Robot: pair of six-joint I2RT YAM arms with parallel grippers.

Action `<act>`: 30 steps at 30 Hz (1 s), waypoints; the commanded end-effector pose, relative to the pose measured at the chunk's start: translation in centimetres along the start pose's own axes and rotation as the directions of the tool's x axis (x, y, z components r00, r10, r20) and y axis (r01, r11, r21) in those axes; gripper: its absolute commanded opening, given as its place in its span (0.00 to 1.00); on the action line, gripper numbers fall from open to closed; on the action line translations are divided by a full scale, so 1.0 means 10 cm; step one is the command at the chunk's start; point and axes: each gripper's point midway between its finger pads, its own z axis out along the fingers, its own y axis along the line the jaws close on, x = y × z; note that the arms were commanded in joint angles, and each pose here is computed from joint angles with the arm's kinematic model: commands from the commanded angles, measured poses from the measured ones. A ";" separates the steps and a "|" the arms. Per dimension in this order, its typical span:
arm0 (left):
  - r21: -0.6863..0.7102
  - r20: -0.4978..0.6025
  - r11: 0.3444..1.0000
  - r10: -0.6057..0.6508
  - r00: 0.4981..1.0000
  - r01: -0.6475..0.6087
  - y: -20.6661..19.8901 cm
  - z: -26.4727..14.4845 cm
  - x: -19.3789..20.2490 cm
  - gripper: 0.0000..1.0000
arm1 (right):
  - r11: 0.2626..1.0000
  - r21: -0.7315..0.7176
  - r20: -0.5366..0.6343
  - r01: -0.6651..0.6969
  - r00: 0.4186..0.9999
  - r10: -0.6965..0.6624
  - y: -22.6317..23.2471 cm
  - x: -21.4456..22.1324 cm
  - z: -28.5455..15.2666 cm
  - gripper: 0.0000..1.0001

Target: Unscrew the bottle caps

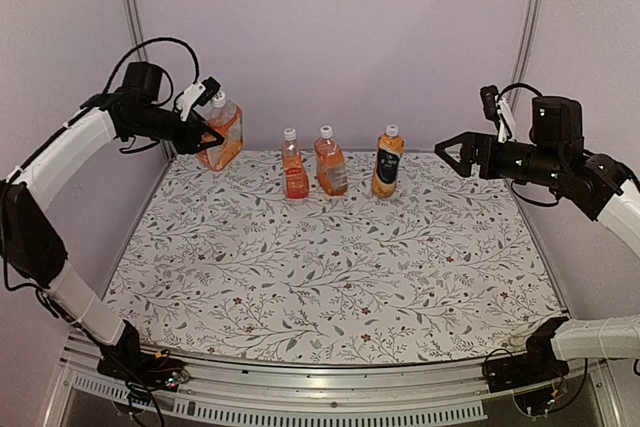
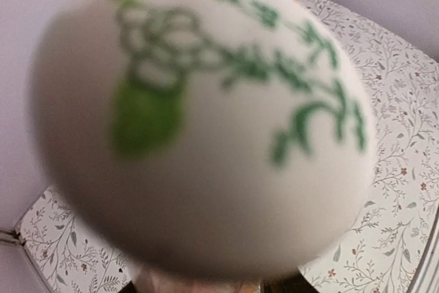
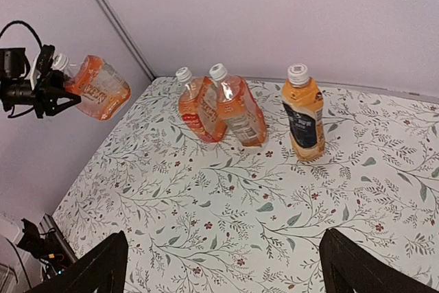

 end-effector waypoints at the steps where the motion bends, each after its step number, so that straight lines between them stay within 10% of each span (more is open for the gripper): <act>1: 0.325 -0.075 0.945 0.064 0.995 -0.037 -1.08 -0.54 0.00 0.26 | 0.950 -0.252 0.004 0.184 0.982 -0.189 0.82 -0.08 0.01 0.98; 10: 0.622 -0.045 0.752 0.314 0.949 -0.219 -2.54 -1.27 -0.18 0.25 | 0.671 -0.588 0.025 0.451 0.840 -0.543 2.25 0.29 0.03 0.99; 16: 0.668 0.018 0.662 0.443 0.896 -0.340 -3.02 -1.30 -0.22 0.24 | 0.636 -0.618 -0.027 0.462 0.797 -0.604 2.36 0.53 0.22 0.99; 30: 0.666 0.065 0.684 0.343 0.937 -0.297 -3.22 -0.96 -0.45 0.15 | 0.550 -0.632 0.063 0.546 0.744 -0.666 2.25 0.62 -0.07 0.99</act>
